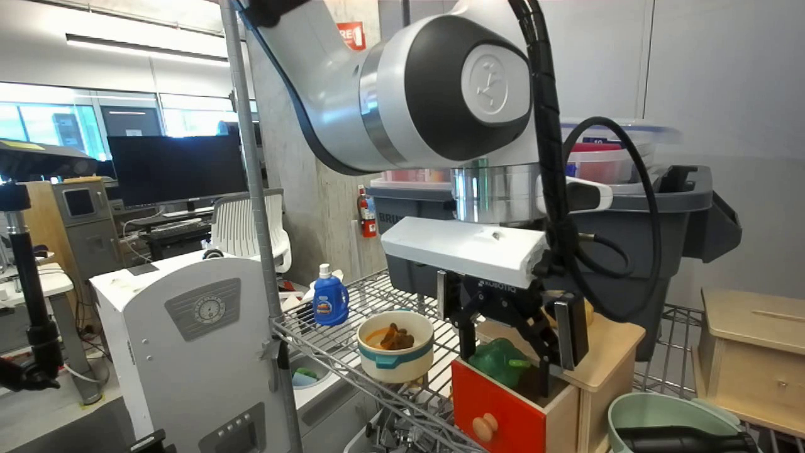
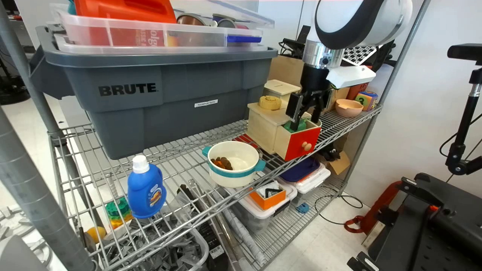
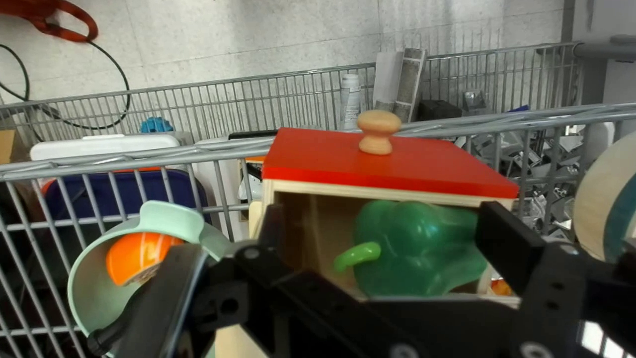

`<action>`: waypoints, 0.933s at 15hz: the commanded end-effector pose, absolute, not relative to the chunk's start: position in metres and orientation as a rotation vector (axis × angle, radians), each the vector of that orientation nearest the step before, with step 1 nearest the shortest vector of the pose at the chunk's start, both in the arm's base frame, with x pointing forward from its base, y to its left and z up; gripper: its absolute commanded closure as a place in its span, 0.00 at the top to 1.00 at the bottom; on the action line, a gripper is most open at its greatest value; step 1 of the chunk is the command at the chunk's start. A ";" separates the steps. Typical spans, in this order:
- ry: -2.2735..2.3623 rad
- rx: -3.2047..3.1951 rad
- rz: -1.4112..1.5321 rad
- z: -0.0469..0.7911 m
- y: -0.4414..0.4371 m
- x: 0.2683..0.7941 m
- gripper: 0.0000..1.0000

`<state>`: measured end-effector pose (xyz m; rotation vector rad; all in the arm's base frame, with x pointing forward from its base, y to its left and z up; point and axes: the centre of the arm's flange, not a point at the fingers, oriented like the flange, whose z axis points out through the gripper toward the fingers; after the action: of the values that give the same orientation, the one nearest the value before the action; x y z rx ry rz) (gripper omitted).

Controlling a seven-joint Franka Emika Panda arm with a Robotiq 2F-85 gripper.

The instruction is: Pick up the green pepper plush toy and put it in the boy to the left, pick up the light green object and put it in the bowl to the right

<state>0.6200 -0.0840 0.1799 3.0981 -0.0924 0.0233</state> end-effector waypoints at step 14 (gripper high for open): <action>-0.062 3.119 0.031 0.180 -0.075 0.634 0.25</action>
<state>0.6292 -0.0780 0.1776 3.1032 -0.0773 0.0355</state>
